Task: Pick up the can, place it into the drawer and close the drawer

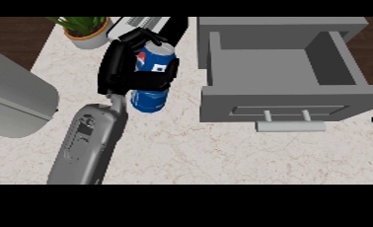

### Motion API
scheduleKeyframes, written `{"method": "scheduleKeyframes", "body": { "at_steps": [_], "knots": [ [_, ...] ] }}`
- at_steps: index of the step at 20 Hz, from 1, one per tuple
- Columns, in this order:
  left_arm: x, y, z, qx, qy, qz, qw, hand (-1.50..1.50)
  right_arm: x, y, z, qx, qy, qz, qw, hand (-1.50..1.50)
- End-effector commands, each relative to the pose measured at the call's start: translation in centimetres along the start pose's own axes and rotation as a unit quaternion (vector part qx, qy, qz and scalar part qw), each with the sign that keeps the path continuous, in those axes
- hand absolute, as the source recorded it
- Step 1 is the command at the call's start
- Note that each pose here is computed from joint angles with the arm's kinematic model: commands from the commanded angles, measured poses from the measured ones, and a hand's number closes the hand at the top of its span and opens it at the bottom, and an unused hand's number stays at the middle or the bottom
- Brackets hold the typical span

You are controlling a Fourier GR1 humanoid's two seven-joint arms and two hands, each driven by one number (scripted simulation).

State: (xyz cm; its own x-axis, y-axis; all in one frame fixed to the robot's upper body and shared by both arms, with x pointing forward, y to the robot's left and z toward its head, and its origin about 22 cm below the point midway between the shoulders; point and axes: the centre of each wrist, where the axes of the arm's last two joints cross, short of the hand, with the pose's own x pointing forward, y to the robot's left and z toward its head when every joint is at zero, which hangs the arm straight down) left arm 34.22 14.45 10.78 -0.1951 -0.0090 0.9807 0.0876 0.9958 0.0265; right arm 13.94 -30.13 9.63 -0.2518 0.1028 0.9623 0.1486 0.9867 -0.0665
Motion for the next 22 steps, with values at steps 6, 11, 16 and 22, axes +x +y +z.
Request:
{"method": "scheduleKeyframes", "body": {
  "at_steps": [6,11,16,22],
  "knots": [
    [6.5,-7.6,-3.4,-0.016,-0.027,-0.033,0.9989,1.5,-0.1,-1.2,-0.9,-0.004,0.001,0.005,1.0,-1.5],
    [10.0,-9.8,-6.0,-0.02,-0.027,-0.022,0.9992,1.5,2.8,0.1,-0.1,0.0,-0.003,-0.002,1.0,-1.5],
    [9.9,-11.1,-7.9,-0.019,-0.02,-0.039,0.9989,1.5,-0.4,-0.6,1.2,-0.004,-0.004,0.001,1.0,-1.5],
    [12.8,-13.0,-10.3,-0.033,-0.014,-0.043,0.9984,1.5,-0.4,0.3,-0.8,-0.002,-0.002,0.006,1.0,-1.5]
  ]
}}
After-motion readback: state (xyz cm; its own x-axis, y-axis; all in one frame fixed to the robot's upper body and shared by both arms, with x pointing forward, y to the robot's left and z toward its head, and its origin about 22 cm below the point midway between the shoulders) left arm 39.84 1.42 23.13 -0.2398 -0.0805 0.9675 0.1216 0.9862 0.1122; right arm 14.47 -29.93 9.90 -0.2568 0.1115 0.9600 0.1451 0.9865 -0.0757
